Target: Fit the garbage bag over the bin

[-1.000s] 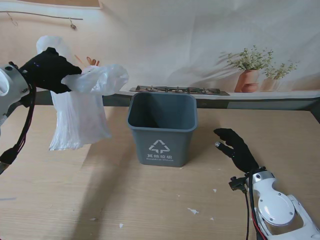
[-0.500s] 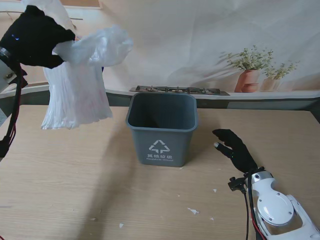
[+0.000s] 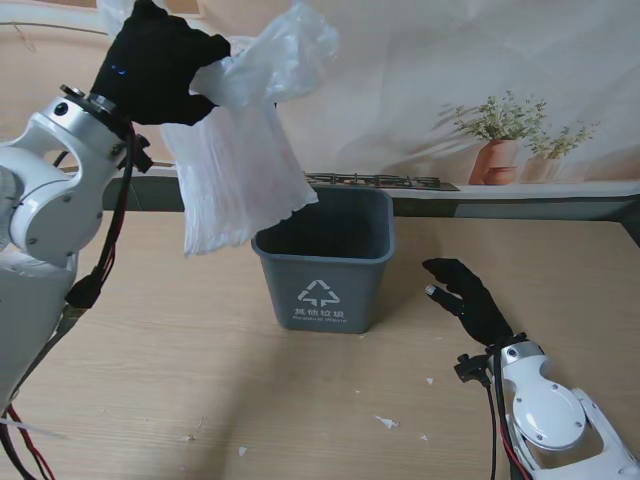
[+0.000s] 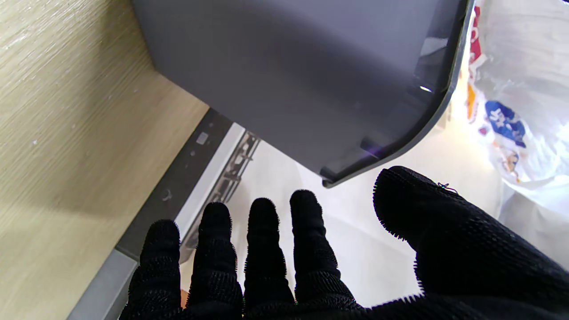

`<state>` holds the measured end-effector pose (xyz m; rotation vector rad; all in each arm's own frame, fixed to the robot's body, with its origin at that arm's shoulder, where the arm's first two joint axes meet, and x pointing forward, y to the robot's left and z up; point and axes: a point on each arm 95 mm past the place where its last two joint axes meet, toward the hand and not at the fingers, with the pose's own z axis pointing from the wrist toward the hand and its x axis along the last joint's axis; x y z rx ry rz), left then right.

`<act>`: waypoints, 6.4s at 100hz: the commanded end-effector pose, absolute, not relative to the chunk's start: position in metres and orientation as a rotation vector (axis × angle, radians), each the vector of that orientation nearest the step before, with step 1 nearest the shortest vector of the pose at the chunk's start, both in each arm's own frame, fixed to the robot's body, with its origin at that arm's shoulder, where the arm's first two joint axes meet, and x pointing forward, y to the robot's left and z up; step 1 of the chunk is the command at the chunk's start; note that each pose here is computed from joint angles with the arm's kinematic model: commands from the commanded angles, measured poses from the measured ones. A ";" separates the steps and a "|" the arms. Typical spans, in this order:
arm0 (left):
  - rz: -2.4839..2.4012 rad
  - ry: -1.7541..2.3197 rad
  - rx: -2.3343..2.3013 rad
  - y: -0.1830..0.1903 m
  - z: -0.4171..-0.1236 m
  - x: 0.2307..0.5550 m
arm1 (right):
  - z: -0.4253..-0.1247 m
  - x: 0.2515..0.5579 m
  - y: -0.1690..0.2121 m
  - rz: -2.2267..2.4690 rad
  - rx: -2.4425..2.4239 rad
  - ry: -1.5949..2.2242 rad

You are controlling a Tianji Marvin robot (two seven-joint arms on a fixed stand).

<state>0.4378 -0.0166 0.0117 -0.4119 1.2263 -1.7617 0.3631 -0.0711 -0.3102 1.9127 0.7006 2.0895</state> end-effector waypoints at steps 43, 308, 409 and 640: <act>-1.886 1.234 -0.273 -0.081 0.015 0.448 | -0.314 0.358 -0.071 2.100 1.929 0.683; -1.671 1.759 0.108 -0.110 -0.089 0.455 | -0.317 0.361 -0.074 2.073 1.947 0.664; -1.564 1.988 -0.225 -0.122 -0.136 0.456 | -0.318 0.360 -0.074 2.079 1.949 0.669; -1.604 1.916 -0.425 -0.073 -0.121 0.435 | -0.192 0.332 -0.061 2.365 1.140 0.729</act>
